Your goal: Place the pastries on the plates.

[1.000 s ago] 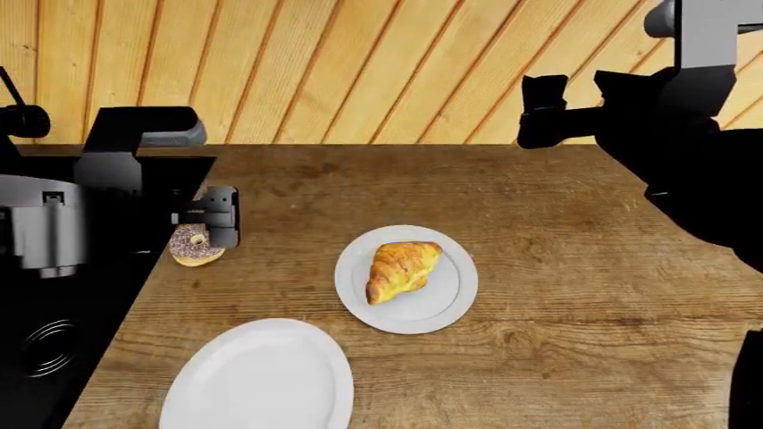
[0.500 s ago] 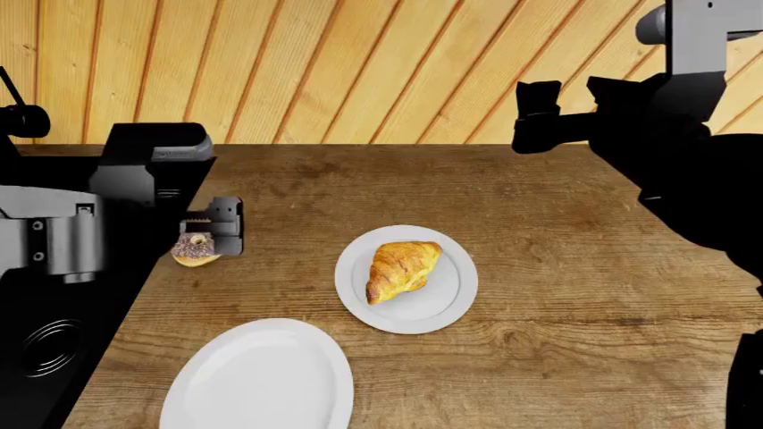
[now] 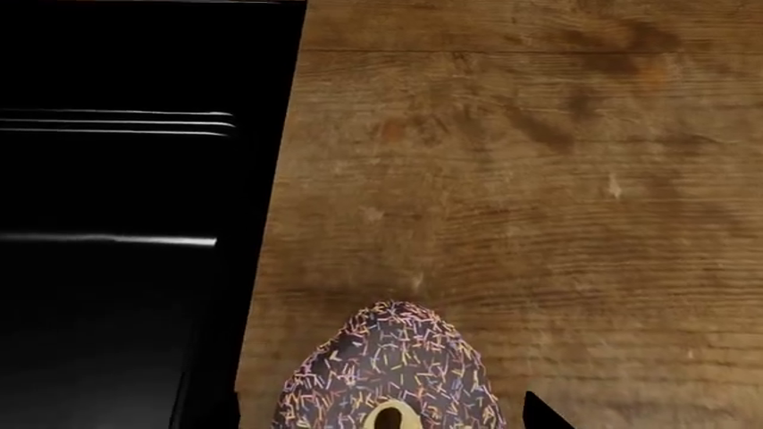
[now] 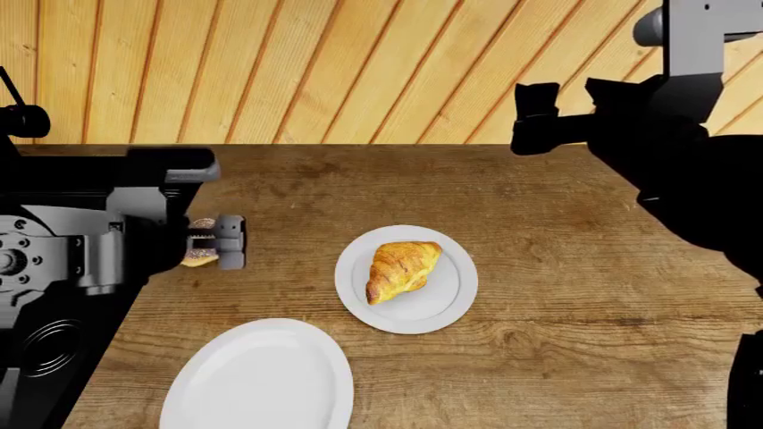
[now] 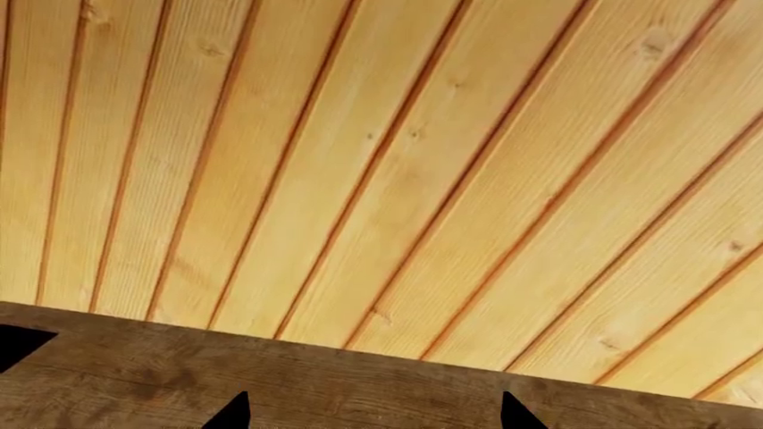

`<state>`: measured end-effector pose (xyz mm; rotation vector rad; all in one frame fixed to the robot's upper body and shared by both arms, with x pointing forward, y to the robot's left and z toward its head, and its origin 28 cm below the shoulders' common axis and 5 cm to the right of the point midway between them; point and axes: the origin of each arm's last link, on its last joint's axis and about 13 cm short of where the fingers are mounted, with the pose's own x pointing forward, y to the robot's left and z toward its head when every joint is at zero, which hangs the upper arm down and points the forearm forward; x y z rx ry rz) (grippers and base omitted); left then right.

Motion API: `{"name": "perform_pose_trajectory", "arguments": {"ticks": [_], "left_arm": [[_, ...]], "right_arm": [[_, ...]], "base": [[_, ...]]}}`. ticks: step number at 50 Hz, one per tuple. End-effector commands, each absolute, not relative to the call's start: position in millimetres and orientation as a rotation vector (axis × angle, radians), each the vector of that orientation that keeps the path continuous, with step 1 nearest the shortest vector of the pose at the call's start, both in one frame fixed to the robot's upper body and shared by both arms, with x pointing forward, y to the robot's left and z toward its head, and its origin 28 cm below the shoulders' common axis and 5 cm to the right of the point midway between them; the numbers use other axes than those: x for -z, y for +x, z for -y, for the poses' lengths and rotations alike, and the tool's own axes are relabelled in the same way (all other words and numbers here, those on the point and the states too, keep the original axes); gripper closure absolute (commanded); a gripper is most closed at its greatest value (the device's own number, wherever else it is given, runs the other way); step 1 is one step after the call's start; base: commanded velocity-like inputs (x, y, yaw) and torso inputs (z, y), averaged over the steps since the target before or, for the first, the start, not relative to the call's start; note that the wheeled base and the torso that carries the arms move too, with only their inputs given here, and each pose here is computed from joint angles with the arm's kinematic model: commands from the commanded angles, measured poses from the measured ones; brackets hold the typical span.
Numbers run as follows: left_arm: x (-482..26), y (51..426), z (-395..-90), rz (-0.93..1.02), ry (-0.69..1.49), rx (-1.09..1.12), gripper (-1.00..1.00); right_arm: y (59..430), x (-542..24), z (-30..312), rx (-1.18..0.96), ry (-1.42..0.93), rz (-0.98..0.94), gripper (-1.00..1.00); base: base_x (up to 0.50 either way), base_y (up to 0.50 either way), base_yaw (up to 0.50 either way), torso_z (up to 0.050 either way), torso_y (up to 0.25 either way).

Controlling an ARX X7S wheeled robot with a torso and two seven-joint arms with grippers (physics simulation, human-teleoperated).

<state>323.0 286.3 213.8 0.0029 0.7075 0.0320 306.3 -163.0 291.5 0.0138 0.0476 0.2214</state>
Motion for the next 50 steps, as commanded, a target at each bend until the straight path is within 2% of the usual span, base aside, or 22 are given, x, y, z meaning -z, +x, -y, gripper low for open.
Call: {"name": "perform_pose_trajectory", "arguments": {"ticks": [1,8,9,22,33,40,50], "left_arm": [[-201,326,-287,-0.721,-0.015,-0.008,-1.0],[-203,324,-285,-0.718,-0.006,0.001,-1.0],[-204,323,-285,-0.714,-0.001,0.0,1.0],[-217,318,-285,-0.673,0.032,0.015,1.0],[-245,300,-280,-0.642,0.095,0.123,1.0],[-272,279,-279,-0.605,0.176,0.291,1.0],[-277,250,-275,-0.633,0.273,0.478,1.0]], "right_arm": [[307,-290,163,-0.228,0.019,-0.048,-1.0],[307,-289,162,-0.23,0.02,-0.048,-1.0],[307,-289,162,-0.23,0.021,-0.048,-1.0],[307,-292,162,-0.235,0.014,-0.047,-1.0],[310,-297,160,-0.249,0.011,-0.054,-1.0],[312,-299,158,-0.257,0.01,-0.049,-1.0],[310,-298,157,-0.272,0.009,-0.051,-1.0]], "base": [[0.0,0.0,0.0,0.0,0.0],[0.0,0.0,0.0,0.0,0.0],[0.0,0.0,0.0,0.0,0.0],[0.0,0.0,0.0,0.0,0.0],[0.0,0.0,0.0,0.0,0.001],[0.0,0.0,0.0,0.0,0.0],[0.0,0.0,0.0,0.0,0.0]]}}
